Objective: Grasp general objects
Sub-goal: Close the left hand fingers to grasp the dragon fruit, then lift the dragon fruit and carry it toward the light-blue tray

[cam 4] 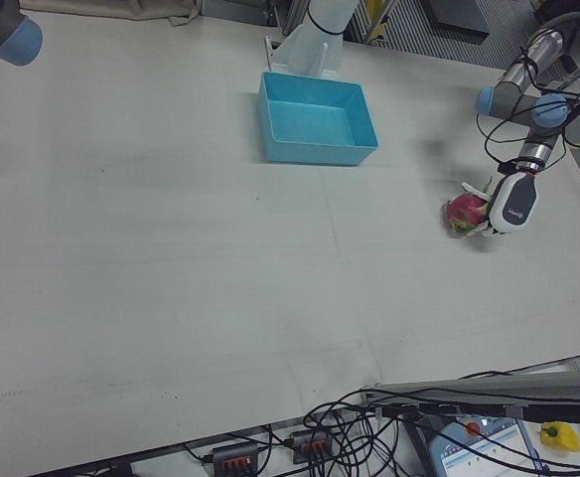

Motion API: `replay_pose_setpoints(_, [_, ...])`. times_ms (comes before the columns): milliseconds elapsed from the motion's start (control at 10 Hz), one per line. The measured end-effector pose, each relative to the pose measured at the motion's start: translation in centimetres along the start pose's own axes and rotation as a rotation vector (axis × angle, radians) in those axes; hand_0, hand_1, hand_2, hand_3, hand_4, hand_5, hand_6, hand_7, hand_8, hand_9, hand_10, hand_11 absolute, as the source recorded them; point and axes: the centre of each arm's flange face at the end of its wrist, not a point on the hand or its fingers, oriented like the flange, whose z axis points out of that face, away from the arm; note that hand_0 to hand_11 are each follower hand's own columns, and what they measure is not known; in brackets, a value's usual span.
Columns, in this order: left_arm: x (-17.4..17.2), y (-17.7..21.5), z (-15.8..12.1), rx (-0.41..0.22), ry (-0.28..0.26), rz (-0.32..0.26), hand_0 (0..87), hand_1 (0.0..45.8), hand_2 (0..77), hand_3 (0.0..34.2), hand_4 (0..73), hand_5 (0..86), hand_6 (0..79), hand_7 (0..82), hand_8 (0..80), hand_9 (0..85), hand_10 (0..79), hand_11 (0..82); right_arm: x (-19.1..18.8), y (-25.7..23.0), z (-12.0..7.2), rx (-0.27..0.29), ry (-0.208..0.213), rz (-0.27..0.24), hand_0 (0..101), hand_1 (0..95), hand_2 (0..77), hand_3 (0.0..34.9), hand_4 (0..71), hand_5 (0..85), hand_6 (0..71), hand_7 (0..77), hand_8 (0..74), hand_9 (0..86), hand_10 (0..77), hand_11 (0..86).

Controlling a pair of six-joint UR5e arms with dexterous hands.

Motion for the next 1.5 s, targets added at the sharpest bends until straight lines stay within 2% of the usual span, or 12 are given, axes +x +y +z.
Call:
replay_pose_setpoints(100, [0.0, 0.0, 0.0, -0.001, 0.0, -0.01, 9.9, 0.0, 0.0, 0.0, 69.8, 0.0, 70.4, 69.8, 70.4, 70.4, 70.4, 78.0, 0.0, 0.0, 0.0, 0.0, 0.0, 0.0, 0, 6.0, 1.6, 0.0, 0.0, 0.0, 0.0, 0.0, 0.0, 1.1, 0.0, 1.1])
replay_pose_setpoints(200, [0.2, 0.0, 0.0, -0.001, 0.003, -0.025, 10.1, 0.0, 0.0, 0.0, 69.8, 0.0, 70.4, 69.8, 70.4, 70.4, 70.4, 78.0, 0.0, 0.0, 0.0, 0.0, 0.0, 0.0, 0, 6.0, 1.6, 0.0, 0.0, 0.0, 0.0, 0.0, 0.0, 1.1, 0.0, 1.1])
replay_pose_setpoints(400, [0.7, 0.1, 0.1, -0.003, 0.014, -0.058, 10.0, 0.0, 0.0, 0.0, 69.8, 0.0, 69.8, 69.8, 70.4, 70.4, 70.4, 76.9, 0.0, 0.0, 0.0, 0.0, 0.0, 0.0, 0, 6.5, 1.6, 0.0, 0.0, 0.0, 0.0, 0.0, 0.0, 1.1, 0.0, 1.1])
replay_pose_setpoints(500, [1.0, 0.2, 0.1, -0.004, 0.021, -0.074, 8.9, 0.0, 0.0, 0.0, 69.3, 6.0, 70.4, 69.8, 70.4, 75.8, 70.4, 74.2, 0.0, 0.0, 0.0, 0.0, 0.0, 0.0, 0, 6.5, 1.6, 0.0, 0.0, 0.0, 0.0, 0.0, 0.0, 1.1, 0.0, 1.1])
replay_pose_setpoints(600, [1.3, 0.2, 0.1, -0.007, 0.024, -0.09, 8.8, 0.0, 0.0, 0.0, 69.3, 13.1, 69.8, 69.8, 69.8, 75.3, 70.4, 70.9, 0.0, 0.0, 0.0, 0.0, 0.0, 0.0, 0, 6.5, 1.6, 0.0, 0.0, 0.0, 0.0, 0.0, 0.0, 1.1, 0.0, 1.1])
replay_pose_setpoints(800, [2.2, 0.0, -0.3, -0.014, 0.036, -0.124, 10.8, 0.0, 0.0, 0.0, 69.3, 15.8, 69.8, 69.8, 70.4, 72.5, 70.4, 70.4, 0.0, 0.0, 0.0, 0.0, 0.0, 0.0, 0, 6.5, 1.6, 0.0, 0.0, 0.0, 0.0, 0.0, 0.0, 1.1, 0.0, 1.1])
replay_pose_setpoints(1200, [6.2, -0.6, -1.8, -0.038, 0.125, -0.183, 16.9, 0.0, 0.0, 0.0, 69.3, 17.5, 69.8, 69.8, 70.4, 70.9, 70.4, 70.4, 0.0, 0.0, 0.0, 0.0, 0.0, 0.0, 0, 6.5, 1.6, 0.0, 0.0, 0.5, 0.0, 0.0, 0.0, 1.1, 0.0, 1.1])
replay_pose_setpoints(1300, [7.1, -0.5, -2.1, -0.054, 0.144, -0.195, 16.7, 0.0, 0.0, 0.0, 69.3, 17.5, 69.8, 69.8, 70.4, 70.9, 70.4, 70.4, 0.0, 0.0, 0.0, 0.0, 0.0, 0.0, 0, 6.5, 1.6, 0.0, 0.0, 0.0, 0.0, 0.0, 0.0, 1.1, 0.0, 1.1])
replay_pose_setpoints(1500, [8.4, 0.0, -2.6, -0.13, 0.167, -0.257, 16.8, 0.0, 0.0, 0.0, 69.3, 18.0, 69.8, 69.8, 70.4, 70.9, 70.4, 70.4, 0.0, 0.0, 0.0, 0.0, 0.0, 0.0, 0, 6.5, 1.6, 0.0, 0.0, 0.0, 0.0, 0.0, 0.0, 1.1, 0.0, 1.1])
